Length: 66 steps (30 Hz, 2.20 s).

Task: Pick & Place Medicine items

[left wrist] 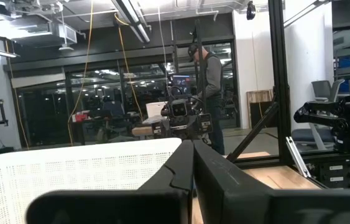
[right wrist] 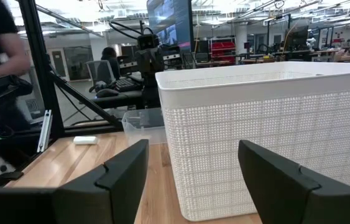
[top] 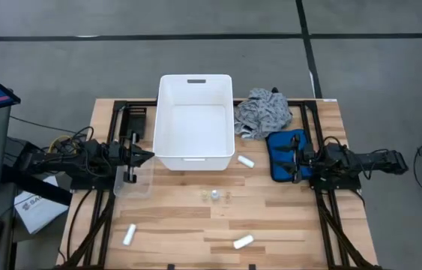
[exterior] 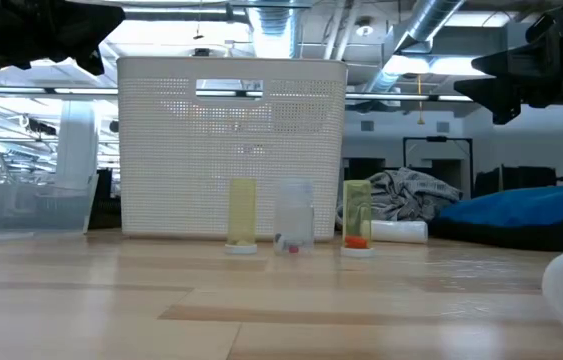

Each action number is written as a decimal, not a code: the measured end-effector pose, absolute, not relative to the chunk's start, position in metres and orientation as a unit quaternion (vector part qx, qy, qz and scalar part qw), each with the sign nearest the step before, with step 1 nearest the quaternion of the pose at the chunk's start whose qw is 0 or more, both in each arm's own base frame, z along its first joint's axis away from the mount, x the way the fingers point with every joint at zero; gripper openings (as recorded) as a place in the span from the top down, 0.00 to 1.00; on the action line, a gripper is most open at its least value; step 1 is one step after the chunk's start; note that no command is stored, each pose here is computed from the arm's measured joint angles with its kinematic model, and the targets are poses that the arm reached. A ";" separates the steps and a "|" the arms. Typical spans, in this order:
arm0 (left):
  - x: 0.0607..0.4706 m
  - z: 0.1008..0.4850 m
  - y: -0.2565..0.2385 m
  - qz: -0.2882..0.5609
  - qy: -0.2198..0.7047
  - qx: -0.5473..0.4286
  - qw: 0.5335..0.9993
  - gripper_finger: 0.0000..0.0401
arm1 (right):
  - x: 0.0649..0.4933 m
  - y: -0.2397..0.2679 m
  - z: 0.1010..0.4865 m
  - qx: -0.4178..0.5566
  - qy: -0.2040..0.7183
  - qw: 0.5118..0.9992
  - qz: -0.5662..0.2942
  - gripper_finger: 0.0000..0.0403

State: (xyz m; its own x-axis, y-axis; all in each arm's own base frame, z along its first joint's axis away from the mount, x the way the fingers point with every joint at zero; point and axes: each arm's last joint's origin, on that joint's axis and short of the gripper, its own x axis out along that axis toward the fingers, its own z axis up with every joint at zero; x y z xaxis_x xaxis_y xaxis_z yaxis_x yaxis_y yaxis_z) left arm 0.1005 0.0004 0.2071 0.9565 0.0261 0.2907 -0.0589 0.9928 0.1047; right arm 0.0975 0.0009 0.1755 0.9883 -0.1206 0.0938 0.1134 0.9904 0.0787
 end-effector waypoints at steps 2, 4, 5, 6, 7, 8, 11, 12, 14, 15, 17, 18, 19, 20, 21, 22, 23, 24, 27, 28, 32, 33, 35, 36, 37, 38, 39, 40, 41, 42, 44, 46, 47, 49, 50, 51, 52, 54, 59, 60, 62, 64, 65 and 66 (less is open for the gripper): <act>0.100 0.207 0.000 0.022 -0.146 0.056 0.987 1.00 | 0.098 0.001 0.175 0.037 -0.049 0.996 -0.059 0.39; 0.100 0.207 0.000 0.022 -0.146 0.056 0.987 1.00 | 0.098 0.001 0.175 0.037 -0.049 0.996 -0.059 0.39; 0.100 0.207 0.000 0.022 -0.146 0.056 0.987 1.00 | 0.098 0.001 0.176 0.037 -0.049 0.996 -0.059 0.39; 0.100 0.207 0.000 0.021 -0.146 0.056 0.987 1.00 | 0.098 0.001 0.175 0.036 -0.049 0.996 -0.059 0.39; 0.100 0.207 0.000 0.022 -0.146 0.056 0.987 1.00 | 0.098 0.001 0.176 0.037 -0.049 0.996 -0.059 0.39; 0.100 0.207 0.000 0.021 -0.146 0.056 0.987 1.00 | 0.098 0.001 0.175 0.036 -0.049 0.996 -0.059 0.39; 0.100 0.207 0.000 0.022 -0.146 0.056 0.987 1.00 | 0.098 0.001 0.176 0.037 -0.049 0.996 -0.059 0.39; 0.100 0.207 0.000 0.021 -0.146 0.056 0.987 1.00 | 0.098 0.001 0.175 0.036 -0.049 0.996 -0.059 0.39; 0.100 0.208 0.000 0.022 -0.149 0.056 0.987 1.00 | 0.098 0.001 0.175 0.037 -0.049 0.996 -0.059 0.39; 0.100 0.209 0.000 0.023 -0.154 0.055 0.986 1.00 | 0.098 0.001 0.176 0.037 -0.049 0.996 -0.059 0.39; 0.100 0.211 0.000 0.017 -0.164 0.021 0.986 1.00 | 0.098 0.001 0.175 0.037 -0.049 0.996 -0.059 0.39; 0.100 0.210 0.001 0.014 -0.163 -0.012 0.986 1.00 | 0.098 0.001 0.176 0.036 -0.049 0.996 -0.059 0.39; 0.101 0.209 0.001 0.015 -0.159 -0.047 0.986 1.00 | 0.098 0.001 0.176 0.037 -0.050 0.996 -0.059 0.39; 0.101 0.208 0.002 0.020 -0.153 -0.081 0.985 1.00 | 0.098 0.001 0.176 0.036 -0.049 0.996 -0.059 0.39; 0.103 0.207 0.002 0.024 -0.146 -0.119 0.982 1.00 | 0.097 0.001 0.176 0.036 -0.049 0.996 -0.059 0.39; 0.104 0.205 0.002 0.026 -0.138 -0.163 0.977 1.00 | 0.098 0.001 0.175 0.036 -0.049 0.996 -0.059 0.39; 0.106 0.203 0.002 0.022 -0.129 -0.213 0.968 1.00 | 0.098 0.001 0.175 0.036 -0.049 0.996 -0.059 0.39; 0.107 0.201 0.002 0.016 -0.121 -0.270 0.955 1.00 | 0.098 0.001 0.176 0.036 -0.049 0.996 -0.059 0.39; 0.110 0.199 0.001 -0.018 -0.103 -0.434 0.895 1.00 | 0.098 0.001 0.175 0.037 -0.049 0.996 -0.059 0.39; 0.111 0.200 0.001 -0.027 -0.101 -0.469 0.877 1.00 | 0.098 0.001 0.175 0.036 -0.049 0.996 -0.059 0.39; 0.113 0.202 0.001 -0.036 -0.112 -0.493 0.862 1.00 | 0.098 0.001 0.175 0.036 -0.049 0.996 -0.059 0.39; 0.113 0.203 0.001 -0.037 -0.114 -0.499 0.858 1.00 | 0.098 0.001 0.175 0.037 -0.049 0.996 -0.059 0.39; 0.113 0.203 0.001 -0.039 -0.116 -0.512 0.850 1.00 | 0.098 0.001 0.175 0.037 -0.049 0.996 -0.059 0.39; 0.113 0.204 0.001 -0.041 -0.119 -0.514 0.849 1.00 | 0.098 0.001 0.176 0.036 -0.049 0.996 -0.059 0.39; 0.113 0.205 0.001 -0.045 -0.124 -0.514 0.848 1.00 | 0.098 0.001 0.176 0.036 -0.049 0.996 -0.059 0.39; 0.112 0.206 0.001 -0.047 -0.128 -0.514 0.847 1.00 | 0.098 0.001 0.176 0.037 -0.049 0.996 -0.059 0.39; 0.112 0.207 0.001 -0.050 -0.133 -0.514 0.846 1.00 | 0.098 0.001 0.175 0.037 -0.049 0.996 -0.059 0.39; 0.112 0.208 0.001 -0.052 -0.137 -0.513 0.846 1.00 | 0.098 0.001 0.176 0.037 -0.049 0.996 -0.059 0.39; 0.112 0.209 0.001 -0.055 -0.141 -0.513 0.845 1.00 | 0.098 0.001 0.176 0.037 -0.049 0.996 -0.059 0.39; 0.111 0.209 0.001 -0.057 -0.145 -0.513 0.844 1.00 | 0.098 0.001 0.176 0.036 -0.049 0.996 -0.059 0.39; 0.111 0.211 0.001 -0.062 -0.153 -0.512 0.843 1.00 | 0.098 0.001 0.176 0.037 -0.049 0.996 -0.059 0.39; 0.110 0.213 0.001 -0.069 -0.158 -0.511 0.842 1.00 | 0.098 0.001 0.176 0.038 -0.050 0.996 -0.059 0.39; 0.110 0.213 0.001 -0.071 -0.156 -0.511 0.842 1.00 | 0.097 0.001 0.176 0.038 -0.051 0.996 -0.059 0.39; 0.110 0.213 0.000 -0.077 -0.156 -0.510 0.842 1.00 | 0.097 0.001 0.176 0.039 -0.054 0.996 -0.059 0.39; 0.110 0.214 0.000 -0.083 -0.159 -0.509 0.842 1.00 | 0.097 0.001 0.177 0.039 -0.054 0.996 -0.059 0.39; 0.109 0.216 0.000 -0.090 -0.165 -0.508 0.841 1.00 | 0.097 0.001 0.177 0.039 -0.055 0.996 -0.058 0.39; 0.109 0.217 0.000 -0.096 -0.170 -0.507 0.840 1.00 | 0.097 0.001 0.177 0.039 -0.056 0.996 -0.058 0.39; 0.107 0.221 0.000 -0.111 -0.187 -0.504 0.836 1.00 | 0.097 0.001 0.180 0.041 -0.071 0.995 -0.058 0.39; 0.100 0.233 -0.001 -0.151 -0.240 -0.490 0.824 1.00 | 0.092 0.001 0.198 0.125 -0.173 0.976 -0.041 0.39; 0.099 0.234 -0.001 -0.160 -0.248 -0.487 0.822 1.00 | 0.091 0.000 0.201 0.142 -0.190 0.971 -0.037 0.39; 0.096 0.239 -0.002 -0.182 -0.264 -0.479 0.817 1.00 | 0.088 0.000 0.208 0.176 -0.228 0.957 -0.025 0.39; 0.092 0.243 -0.002 -0.198 -0.288 -0.464 0.814 1.00 | 0.084 0.000 0.216 0.205 -0.274 0.940 -0.010 0.39; 0.090 0.246 -0.002 -0.202 -0.307 -0.448 0.815 1.00 | 0.081 0.000 0.220 0.213 -0.298 0.931 -0.004 0.39; 0.087 0.249 -0.002 -0.203 -0.328 -0.426 0.819 1.00 | 0.079 -0.001 0.224 0.219 -0.321 0.921 0.002 0.39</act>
